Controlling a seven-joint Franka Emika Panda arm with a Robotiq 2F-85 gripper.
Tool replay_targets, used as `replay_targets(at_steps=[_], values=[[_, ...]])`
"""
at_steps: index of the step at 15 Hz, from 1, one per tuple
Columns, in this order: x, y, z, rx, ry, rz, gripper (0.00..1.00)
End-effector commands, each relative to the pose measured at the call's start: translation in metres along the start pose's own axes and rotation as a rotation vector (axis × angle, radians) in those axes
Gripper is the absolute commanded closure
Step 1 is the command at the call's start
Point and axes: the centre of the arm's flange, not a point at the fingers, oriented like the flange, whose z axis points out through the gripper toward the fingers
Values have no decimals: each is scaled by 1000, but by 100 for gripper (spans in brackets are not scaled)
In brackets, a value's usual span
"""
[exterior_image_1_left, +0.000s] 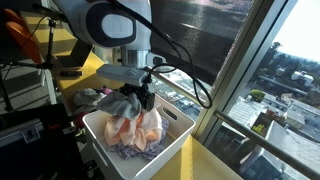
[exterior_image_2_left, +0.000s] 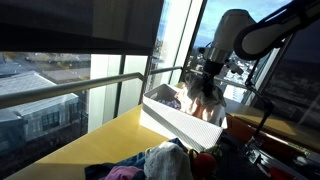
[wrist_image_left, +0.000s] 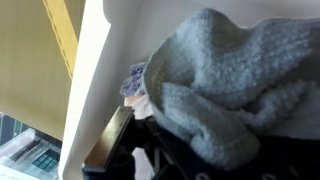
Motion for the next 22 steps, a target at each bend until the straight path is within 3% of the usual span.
replay_targets(at_steps=[1, 6, 10, 13, 17, 19, 22], values=[[8, 12, 26, 8, -7, 18, 65], [-6, -2, -16, -67, -8, 29, 31], [11, -36, -59, -169, 35, -13, 1], [42, -109, -84, -200, 66, -103, 0], [93, -225, -74, -150, 100, -256, 0], [120, -274, -47, -117, 103, -324, 0], [147, -304, 2, -41, 100, -393, 0]])
